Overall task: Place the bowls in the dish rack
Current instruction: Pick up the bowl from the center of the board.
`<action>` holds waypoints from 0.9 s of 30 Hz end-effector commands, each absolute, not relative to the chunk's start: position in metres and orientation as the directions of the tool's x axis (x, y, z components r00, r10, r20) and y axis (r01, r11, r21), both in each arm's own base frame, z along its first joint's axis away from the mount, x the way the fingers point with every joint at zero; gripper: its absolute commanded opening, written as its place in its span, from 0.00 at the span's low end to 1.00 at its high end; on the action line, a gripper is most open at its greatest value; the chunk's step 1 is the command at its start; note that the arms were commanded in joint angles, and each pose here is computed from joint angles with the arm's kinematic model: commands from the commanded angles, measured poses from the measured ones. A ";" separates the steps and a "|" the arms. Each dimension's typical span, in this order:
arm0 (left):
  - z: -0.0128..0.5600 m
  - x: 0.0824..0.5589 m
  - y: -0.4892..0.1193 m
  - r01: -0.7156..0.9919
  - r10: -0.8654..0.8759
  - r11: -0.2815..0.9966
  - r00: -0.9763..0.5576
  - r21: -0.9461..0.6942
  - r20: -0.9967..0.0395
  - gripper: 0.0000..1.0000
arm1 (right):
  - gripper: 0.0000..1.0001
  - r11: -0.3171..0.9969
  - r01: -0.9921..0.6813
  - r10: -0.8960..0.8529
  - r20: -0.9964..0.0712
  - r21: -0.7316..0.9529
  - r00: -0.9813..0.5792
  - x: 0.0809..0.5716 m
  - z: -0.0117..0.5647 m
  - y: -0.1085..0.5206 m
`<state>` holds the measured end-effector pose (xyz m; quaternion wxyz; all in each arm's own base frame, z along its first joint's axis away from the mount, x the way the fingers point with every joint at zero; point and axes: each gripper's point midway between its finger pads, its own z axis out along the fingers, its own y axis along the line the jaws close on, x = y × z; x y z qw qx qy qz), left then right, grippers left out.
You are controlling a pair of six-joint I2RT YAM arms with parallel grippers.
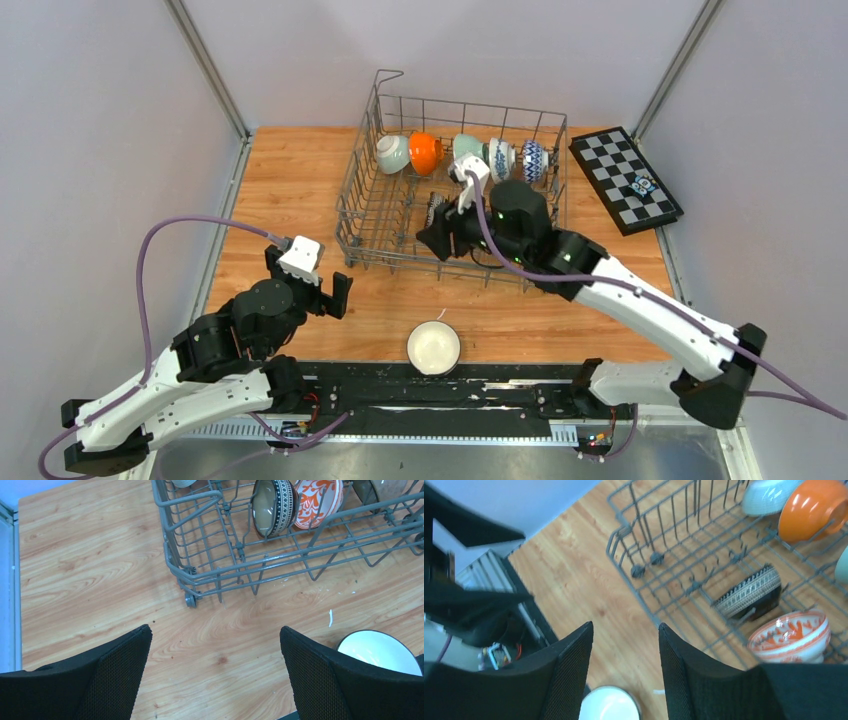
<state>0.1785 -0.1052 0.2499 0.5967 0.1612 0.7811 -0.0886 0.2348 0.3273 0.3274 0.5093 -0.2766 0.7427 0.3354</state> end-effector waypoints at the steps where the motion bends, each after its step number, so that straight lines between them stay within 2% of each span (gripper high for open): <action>1: 0.245 0.179 -0.102 0.339 0.147 0.939 -0.246 0.057 -0.958 1.00 | 0.55 0.600 -0.781 -0.222 -0.902 0.174 -0.371 0.193 0.279 0.302; 12: 0.246 0.179 -0.104 0.350 0.149 0.935 -0.244 0.056 -0.958 1.00 | 0.62 0.517 -0.845 -0.468 -0.782 0.136 -0.412 0.115 0.211 0.273; 27: 0.245 0.179 -0.104 0.353 0.151 0.934 -0.245 0.057 -0.958 1.00 | 0.68 0.353 -0.935 -0.746 -0.592 0.038 -0.305 0.068 0.138 0.299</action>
